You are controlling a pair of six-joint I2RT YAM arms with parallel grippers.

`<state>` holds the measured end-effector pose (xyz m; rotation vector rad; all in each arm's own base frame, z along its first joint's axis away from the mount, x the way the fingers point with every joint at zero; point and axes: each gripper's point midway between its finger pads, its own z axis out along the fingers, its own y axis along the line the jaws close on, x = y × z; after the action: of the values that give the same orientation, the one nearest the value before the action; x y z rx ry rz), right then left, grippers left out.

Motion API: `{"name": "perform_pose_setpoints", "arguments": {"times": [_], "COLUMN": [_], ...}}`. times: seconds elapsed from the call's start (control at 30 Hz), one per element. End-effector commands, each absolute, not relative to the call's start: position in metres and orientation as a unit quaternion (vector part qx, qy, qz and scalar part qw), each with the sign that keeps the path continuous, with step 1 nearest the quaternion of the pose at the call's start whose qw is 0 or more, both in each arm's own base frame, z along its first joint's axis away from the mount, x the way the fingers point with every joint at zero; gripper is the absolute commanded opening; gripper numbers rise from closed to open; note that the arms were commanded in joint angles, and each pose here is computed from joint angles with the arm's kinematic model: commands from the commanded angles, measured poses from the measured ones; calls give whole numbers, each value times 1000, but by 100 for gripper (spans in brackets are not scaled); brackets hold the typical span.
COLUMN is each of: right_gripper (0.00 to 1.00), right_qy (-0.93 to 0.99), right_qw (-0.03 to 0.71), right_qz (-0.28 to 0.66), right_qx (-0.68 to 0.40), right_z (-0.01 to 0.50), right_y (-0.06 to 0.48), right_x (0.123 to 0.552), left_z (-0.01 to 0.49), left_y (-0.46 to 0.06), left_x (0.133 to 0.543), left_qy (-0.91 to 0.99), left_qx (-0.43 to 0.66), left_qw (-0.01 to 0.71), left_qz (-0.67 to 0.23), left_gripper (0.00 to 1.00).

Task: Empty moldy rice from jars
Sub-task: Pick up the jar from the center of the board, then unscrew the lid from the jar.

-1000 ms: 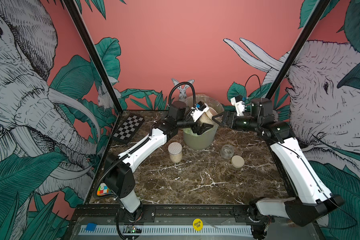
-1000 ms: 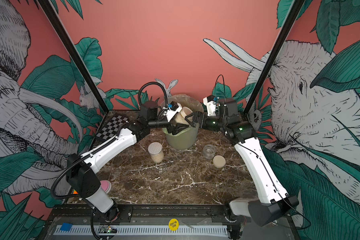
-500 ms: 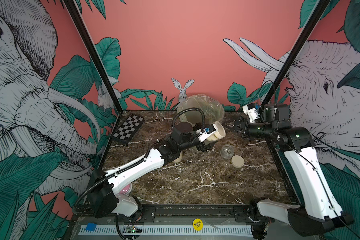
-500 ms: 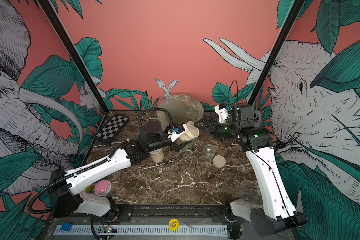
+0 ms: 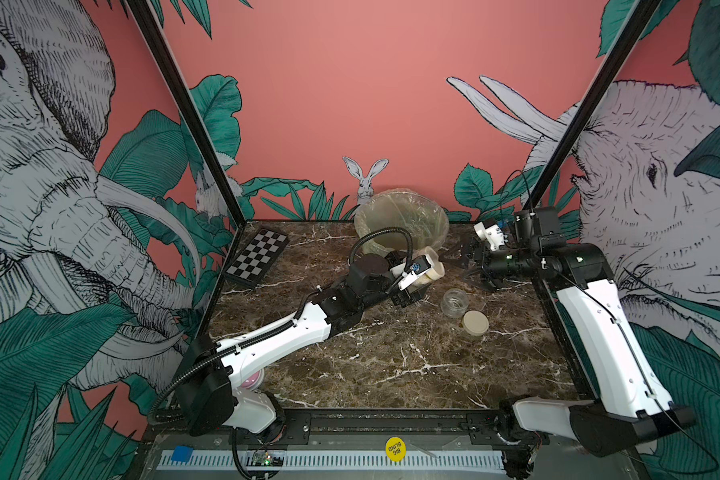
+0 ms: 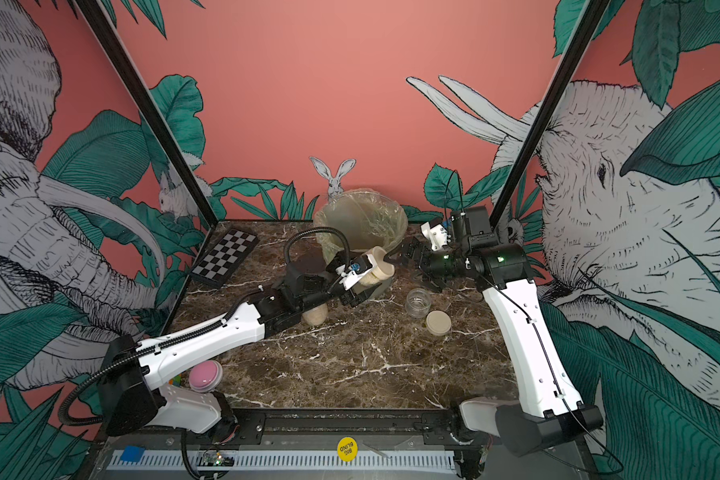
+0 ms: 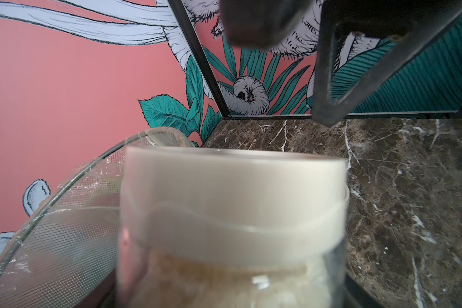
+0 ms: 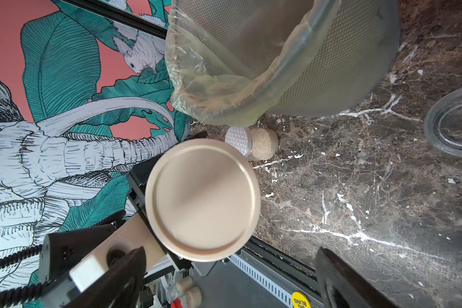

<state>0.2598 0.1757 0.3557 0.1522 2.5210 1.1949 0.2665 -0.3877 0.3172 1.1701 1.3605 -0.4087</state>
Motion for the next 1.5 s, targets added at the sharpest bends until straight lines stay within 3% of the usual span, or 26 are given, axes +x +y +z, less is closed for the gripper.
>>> {"name": "perform_pose_setpoints", "arguments": {"times": [0.0, 0.8, 1.33, 1.47], "right_gripper": [98, 96, 67, 62], "right_qy": [886, 908, 911, 899], "right_qw": [181, 153, 163, 193], "right_qz": [426, 390, 368, 366], "right_qx": [41, -9, -87, -143], "right_z": [362, 345, 335, 345], "right_y": [178, 212, 215, 214], "right_x": [264, 275, 267, 262], "left_z": [369, 366, 369, 376], "left_y": [-383, -390, -398, -399], "left_x": [259, 254, 237, 231], "left_qy": [540, 533, 527, 518], "left_qx": [475, 487, 499, 501], "left_qw": [667, 659, 633, 623], "left_qz": [-191, -211, -270, -305], "left_gripper": [0, 0, 0, 0]}}
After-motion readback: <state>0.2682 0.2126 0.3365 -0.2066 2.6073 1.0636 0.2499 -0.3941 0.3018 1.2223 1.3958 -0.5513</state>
